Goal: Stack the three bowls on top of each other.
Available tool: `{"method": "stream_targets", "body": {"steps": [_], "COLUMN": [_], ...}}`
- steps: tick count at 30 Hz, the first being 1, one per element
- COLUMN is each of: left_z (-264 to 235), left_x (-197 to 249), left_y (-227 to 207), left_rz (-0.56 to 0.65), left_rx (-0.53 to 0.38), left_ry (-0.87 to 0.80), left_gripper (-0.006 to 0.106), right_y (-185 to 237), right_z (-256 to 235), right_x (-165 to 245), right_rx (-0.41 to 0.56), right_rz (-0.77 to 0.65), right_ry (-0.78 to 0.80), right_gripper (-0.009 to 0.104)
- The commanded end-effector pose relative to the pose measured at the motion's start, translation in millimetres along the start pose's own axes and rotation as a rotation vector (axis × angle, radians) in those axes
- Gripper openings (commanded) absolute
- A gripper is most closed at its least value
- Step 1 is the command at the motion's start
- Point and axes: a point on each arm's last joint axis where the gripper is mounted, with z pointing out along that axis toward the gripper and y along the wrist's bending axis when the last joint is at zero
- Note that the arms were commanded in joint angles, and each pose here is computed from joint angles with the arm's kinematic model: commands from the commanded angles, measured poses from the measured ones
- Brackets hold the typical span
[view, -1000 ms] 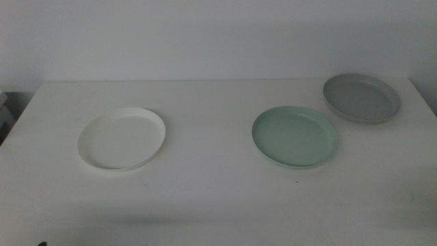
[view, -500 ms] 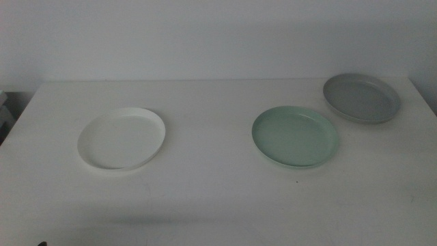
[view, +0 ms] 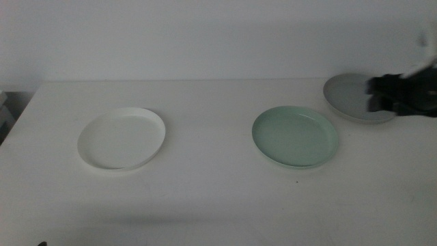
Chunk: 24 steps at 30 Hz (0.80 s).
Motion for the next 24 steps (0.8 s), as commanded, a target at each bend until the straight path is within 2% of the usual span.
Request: {"method": "stream_targets", "body": {"steps": [1,6,12,21,24], "left_z": [-1,-1,-1,-1,-1], "left_x": [-7,-7,-7,-7,-7], "left_y": [2,2,2,2,2], "left_rz": [-0.015,-0.015,-0.015,-0.015,-0.015], "left_rx": [-0.027,-0.027,-0.027,-0.027,-0.027], "left_ry": [-0.077,-0.077,-0.077,-0.077,-0.077], "left_gripper": [0.082,0.082,0.082,0.082,0.082], "right_y": [14,16,11,13,16], "right_z": [5,59,107,141,147], "right_x": [-19,-26,-22,-16,-15], "right_rx": [-0.026,-0.006,0.004,-0.007,-0.013], "right_rz": [0.024,0.075,0.085,0.09,0.074], "right_ry": [-0.04,0.044,0.044,0.021,0.002], "right_gripper": [0.043,0.04,0.034,0.024,0.017]}}
